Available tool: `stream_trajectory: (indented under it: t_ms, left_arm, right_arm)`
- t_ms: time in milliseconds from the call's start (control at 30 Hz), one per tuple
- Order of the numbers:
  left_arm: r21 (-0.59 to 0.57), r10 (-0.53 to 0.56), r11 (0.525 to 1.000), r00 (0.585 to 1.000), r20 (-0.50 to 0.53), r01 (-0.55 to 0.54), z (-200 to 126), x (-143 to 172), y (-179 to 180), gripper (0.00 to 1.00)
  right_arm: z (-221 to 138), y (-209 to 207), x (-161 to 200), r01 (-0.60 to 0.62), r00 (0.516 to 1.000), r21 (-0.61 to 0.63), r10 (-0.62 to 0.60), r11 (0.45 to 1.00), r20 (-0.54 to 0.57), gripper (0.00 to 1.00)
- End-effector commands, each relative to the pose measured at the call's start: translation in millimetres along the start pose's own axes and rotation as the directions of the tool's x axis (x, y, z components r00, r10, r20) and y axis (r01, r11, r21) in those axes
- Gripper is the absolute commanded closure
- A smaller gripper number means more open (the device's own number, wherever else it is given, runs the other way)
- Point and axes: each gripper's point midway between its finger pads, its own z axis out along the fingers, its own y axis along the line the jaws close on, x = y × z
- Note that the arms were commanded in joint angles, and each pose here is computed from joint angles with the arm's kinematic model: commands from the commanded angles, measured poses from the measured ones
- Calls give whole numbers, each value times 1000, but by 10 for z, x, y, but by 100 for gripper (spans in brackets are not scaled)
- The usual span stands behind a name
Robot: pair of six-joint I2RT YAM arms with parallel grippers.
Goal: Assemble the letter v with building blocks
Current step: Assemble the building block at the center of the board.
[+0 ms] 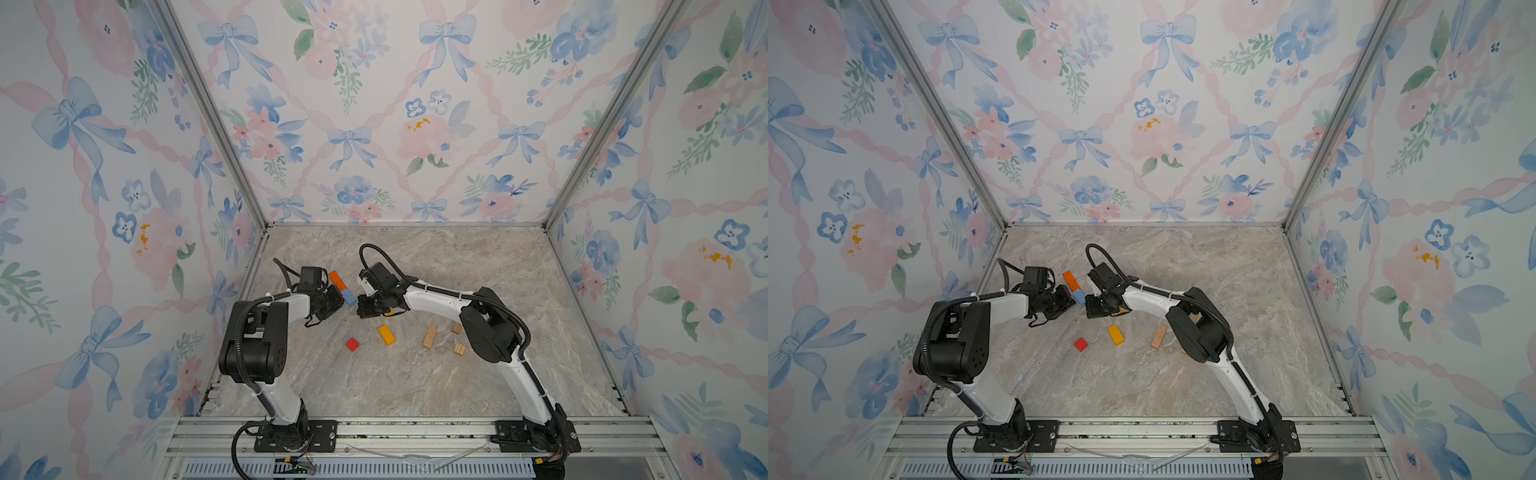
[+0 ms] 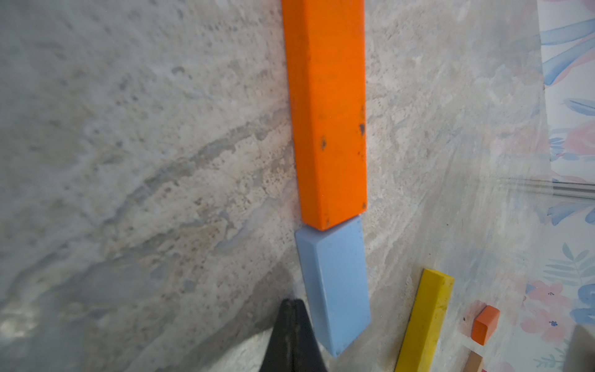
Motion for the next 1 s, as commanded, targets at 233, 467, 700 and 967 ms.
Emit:
stream_trajectory:
  t_ms: [233,467,700,967]
  left_arm:
    - [-46,-15,999,999,-42,13,90,70,147,100]
    - [-49,-17,999,999,-40,15,107,48,151,100]
    - [-65,-24,998,999,-47,21,126,79,213,100]
    - [-64,-29,998,999,-45,26,144,52,202,100]
  right_arm:
    - [129,-147,-50,-55,998,18,56,998,-14,100]
    - [139,-173,-73,-67,998,22,67,998,-6,100]
    - [168,-174,-101,-75,997,16,75,997,-3,100]
    - [198,-156,-136,-77,997,8,77,997,0,100]
